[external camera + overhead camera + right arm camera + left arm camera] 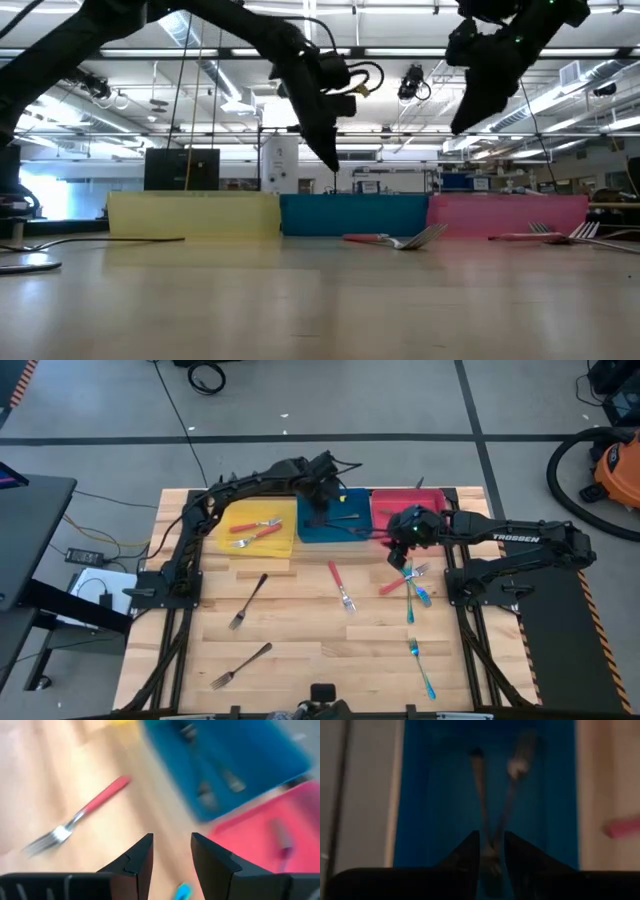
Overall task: Sort silverware by color (type)
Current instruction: Put the right pink fork into the yellow bin
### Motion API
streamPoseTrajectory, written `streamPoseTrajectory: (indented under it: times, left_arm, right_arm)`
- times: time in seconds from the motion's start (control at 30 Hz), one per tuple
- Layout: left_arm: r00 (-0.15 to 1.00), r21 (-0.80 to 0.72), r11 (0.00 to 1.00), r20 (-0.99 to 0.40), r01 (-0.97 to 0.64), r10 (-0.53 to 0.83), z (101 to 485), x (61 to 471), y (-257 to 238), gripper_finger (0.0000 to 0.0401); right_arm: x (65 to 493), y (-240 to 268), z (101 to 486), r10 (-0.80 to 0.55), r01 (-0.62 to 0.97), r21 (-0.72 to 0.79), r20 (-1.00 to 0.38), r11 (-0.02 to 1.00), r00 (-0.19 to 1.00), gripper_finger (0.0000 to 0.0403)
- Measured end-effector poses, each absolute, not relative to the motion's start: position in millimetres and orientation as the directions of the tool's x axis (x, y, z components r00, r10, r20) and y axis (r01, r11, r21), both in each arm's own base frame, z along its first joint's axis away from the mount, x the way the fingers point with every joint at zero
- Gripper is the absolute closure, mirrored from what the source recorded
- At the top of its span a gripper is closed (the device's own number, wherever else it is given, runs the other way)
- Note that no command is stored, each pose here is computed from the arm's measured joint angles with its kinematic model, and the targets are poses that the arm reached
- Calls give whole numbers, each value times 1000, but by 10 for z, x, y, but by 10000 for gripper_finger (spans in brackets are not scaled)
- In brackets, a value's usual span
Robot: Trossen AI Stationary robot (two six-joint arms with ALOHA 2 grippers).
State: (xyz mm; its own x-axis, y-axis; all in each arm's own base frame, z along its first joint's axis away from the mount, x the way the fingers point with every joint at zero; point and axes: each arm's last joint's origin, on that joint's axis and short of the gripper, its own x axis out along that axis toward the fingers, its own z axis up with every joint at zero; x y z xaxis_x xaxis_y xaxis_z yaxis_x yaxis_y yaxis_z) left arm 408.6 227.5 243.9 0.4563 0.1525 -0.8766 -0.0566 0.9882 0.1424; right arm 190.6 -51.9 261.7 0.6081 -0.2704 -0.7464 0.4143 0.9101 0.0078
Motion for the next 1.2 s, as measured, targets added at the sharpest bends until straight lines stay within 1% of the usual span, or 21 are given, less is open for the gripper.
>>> streamPoseTrajectory:
  times: [0.07,0.17,0.23,0.4,0.5,0.6,0.67,0.7,0.87,1.0,1.2]
  left_arm:
    - [440,101,994,-891,-42,109,2504,4052,2242,312]
    - [435,62,998,-898,-24,66,2664,4006,2188,312]
    - [424,46,999,-904,-17,49,2781,3974,2154,312]
    - [402,37,999,-915,6,32,3015,3922,2082,312]
    - [410,42,999,-912,17,31,3198,3899,2020,312]
    - [417,46,999,-909,27,31,3371,3867,1956,312]
    - [432,54,998,-901,31,36,3472,3844,1923,312]
    - [437,59,998,-899,34,38,3501,3827,1900,312]
    - [451,91,993,-891,70,50,3597,3753,1864,312]
    - [451,93,993,-891,73,51,3588,3760,1868,312]
    - [450,95,992,-892,77,50,3587,3758,1868,312]
  right_arm:
    - [1883,-494,2590,-203,376,47,-777,925,596,262]
    - [1828,-452,2524,-129,332,66,-838,941,531,262]
    - [1794,-423,2462,-103,314,61,-871,948,480,262]
    - [1758,-352,2168,-49,268,75,-903,960,428,262]
    - [1806,-313,2104,-35,214,74,-885,974,465,262]
    - [1790,-260,2000,-16,178,66,-905,982,426,262]
    - [1813,-230,1976,-10,159,66,-899,985,439,262]
    - [1827,-216,1958,-8,150,66,-895,987,445,262]
    - [1874,-164,1843,0,123,52,-919,991,393,262]
    - [1929,-132,1696,-26,137,17,-952,990,304,262]
    - [1998,-64,1474,-15,106,5,-983,994,180,262]
